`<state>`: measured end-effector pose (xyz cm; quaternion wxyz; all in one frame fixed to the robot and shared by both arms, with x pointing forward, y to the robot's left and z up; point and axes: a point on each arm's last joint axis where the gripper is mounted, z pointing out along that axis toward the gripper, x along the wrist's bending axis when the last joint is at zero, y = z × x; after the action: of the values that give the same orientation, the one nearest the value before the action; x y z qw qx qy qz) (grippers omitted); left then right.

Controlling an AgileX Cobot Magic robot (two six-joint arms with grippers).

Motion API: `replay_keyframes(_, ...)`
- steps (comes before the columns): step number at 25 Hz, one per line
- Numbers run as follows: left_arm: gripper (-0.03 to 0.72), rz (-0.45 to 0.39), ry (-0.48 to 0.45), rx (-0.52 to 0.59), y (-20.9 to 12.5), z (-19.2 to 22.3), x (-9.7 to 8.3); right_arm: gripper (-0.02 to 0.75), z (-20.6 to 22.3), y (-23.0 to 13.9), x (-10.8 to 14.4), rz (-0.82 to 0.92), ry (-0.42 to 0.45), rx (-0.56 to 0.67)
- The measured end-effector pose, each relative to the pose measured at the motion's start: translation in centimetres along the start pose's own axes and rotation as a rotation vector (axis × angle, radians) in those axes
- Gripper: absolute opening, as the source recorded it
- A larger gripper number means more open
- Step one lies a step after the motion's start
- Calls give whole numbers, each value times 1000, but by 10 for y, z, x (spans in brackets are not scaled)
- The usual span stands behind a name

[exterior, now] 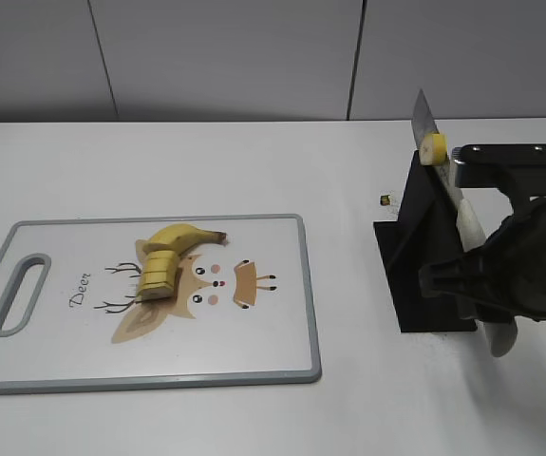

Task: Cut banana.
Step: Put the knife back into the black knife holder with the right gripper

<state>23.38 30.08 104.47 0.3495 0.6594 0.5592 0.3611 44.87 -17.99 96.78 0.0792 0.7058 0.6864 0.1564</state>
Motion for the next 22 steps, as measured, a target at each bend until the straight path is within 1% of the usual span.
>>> replay_keyframes(4, 552, 0, 0, 0, 0, 0, 0, 170, 1, -1, -1, 3, -8, 16)
replay_keyframes(8, 552, 0, 0, 0, 0, 0, 0, 249, 1, -6, -4, 9, -44, 71)
replay_keyframes(10, 552, 0, 0, 0, 0, 0, 0, 293, -1, -7, -5, 8, -47, 75)
replay_keyframes(13, 552, 0, 1, 0, 0, 0, 0, 360, -13, -6, -5, 10, -20, 33)
replay_keyframes(18, 552, 0, 1, 0, 0, 0, 0, 509, -40, -5, -7, 13, 47, -70)
replay_keyframes(20, 552, 0, 1, 0, 0, 0, 0, 554, -49, -6, -8, 12, 68, -104)
replay_keyframes(22, 552, 0, 1, 0, 0, 0, 0, 575, -63, -4, -9, 13, 97, -153)
